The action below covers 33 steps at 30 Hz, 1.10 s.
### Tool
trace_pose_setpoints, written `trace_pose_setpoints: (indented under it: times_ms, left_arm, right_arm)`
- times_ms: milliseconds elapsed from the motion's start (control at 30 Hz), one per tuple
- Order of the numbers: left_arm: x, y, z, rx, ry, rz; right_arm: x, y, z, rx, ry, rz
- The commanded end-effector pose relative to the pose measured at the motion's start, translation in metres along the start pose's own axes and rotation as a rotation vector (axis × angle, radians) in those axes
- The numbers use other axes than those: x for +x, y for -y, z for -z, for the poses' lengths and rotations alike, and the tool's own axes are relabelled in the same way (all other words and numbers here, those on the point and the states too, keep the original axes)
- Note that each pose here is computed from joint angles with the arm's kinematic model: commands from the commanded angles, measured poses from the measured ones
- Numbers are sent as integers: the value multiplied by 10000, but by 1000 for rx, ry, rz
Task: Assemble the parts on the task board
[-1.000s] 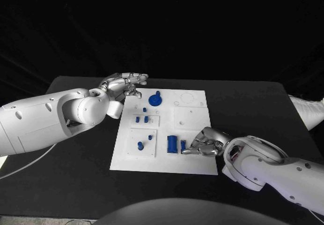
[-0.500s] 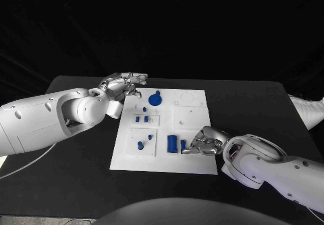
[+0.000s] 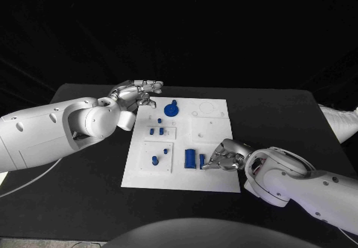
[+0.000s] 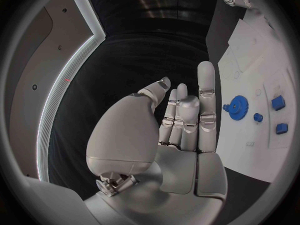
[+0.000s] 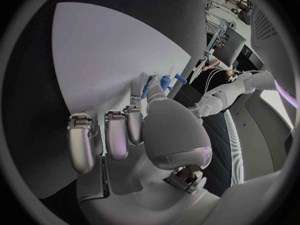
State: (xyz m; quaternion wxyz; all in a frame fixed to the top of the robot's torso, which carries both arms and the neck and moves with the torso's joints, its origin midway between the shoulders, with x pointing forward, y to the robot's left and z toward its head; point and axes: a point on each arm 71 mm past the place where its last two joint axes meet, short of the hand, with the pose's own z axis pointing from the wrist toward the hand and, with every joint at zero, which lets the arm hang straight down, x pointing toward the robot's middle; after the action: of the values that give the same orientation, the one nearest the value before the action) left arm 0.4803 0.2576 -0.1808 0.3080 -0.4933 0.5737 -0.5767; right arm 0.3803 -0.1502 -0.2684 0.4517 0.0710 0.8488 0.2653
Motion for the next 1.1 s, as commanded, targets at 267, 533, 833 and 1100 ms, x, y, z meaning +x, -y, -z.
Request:
trace_pose_setpoints:
  times_ms: [267,533,833,1100]
  left_arm:
    - [16,6,-7,8,-17,0]
    - [-12,-91,-66,2,1,31]
    - [-130,-287,-209,24,66,75]
    - [-217,-436,-378,69,152,90]
  right_arm:
    - [-130,45,81,-132,27,-172]
    - [-662,236,-78,-260,119,-601]
    - [-1072,536,-457,-295,278,-917]
    - [-1166,582,-684,-344,309,-991]
